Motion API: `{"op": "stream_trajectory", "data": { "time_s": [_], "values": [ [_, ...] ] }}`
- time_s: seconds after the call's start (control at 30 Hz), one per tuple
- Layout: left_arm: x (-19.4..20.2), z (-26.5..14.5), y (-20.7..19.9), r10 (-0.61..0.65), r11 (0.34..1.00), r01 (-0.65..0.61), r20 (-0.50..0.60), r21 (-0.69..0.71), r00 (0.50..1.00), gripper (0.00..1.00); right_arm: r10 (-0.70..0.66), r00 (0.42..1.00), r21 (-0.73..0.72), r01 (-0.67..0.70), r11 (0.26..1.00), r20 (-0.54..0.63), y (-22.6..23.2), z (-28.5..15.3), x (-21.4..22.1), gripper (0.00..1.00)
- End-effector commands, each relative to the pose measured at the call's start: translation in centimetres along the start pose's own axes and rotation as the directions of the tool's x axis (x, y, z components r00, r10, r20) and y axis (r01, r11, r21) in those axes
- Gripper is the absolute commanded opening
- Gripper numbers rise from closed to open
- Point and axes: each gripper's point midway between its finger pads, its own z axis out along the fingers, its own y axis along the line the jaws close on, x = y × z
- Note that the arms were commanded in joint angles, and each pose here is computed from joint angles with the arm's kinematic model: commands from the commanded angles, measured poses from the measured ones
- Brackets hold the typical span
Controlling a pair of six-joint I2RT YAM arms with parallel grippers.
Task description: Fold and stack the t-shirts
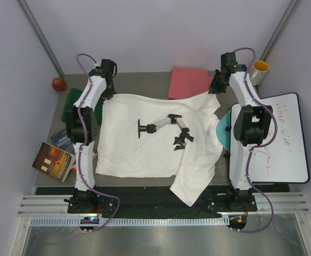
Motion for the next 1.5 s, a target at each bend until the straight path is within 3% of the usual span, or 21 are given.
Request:
{"op": "stream_trajectory", "data": {
  "time_s": [0.0,0.2,0.43,0.67,1.23,1.47],
  "values": [
    [-1.2,-4.7,-0.5,-0.014,0.997,0.01,0.052,0.074,0.999,0.0,-0.006,0.997,-0.058,0.011,0.998,0.077,1.2,-5.5,-1.1,0.01],
    [0.7,-7.6,0.9,-0.001,0.997,-0.004,0.071,0.083,0.997,0.0,-0.015,0.998,-0.041,0.017,0.999,0.065,-0.2,-8.3,1.8,0.01],
    [5.2,-7.9,1.9,0.048,0.997,-0.044,-0.055,0.066,0.997,0.0,-0.016,0.999,-0.022,0.015,1.0,-0.051,-1.5,-8.8,7.4,0.01],
    [7.3,-7.7,2.6,0.063,0.998,-0.06,-0.139,0.024,0.988,0.0,-0.031,0.99,-0.015,0.029,0.999,-0.139,-1.9,-8.7,11.0,0.01],
    [12.4,-7.4,4.9,0.122,0.986,-0.152,-0.329,-0.065,0.936,0.0,-0.043,0.981,-0.018,0.041,0.999,-0.189,-2.0,-8.9,12.6,0.01],
    [13.8,-5.3,5.8,0.116,0.966,-0.202,-0.429,-0.16,0.896,0.0,-0.035,0.976,-0.027,0.03,0.999,-0.216,-1.8,-8.3,13.0,0.01]
  ]
}}
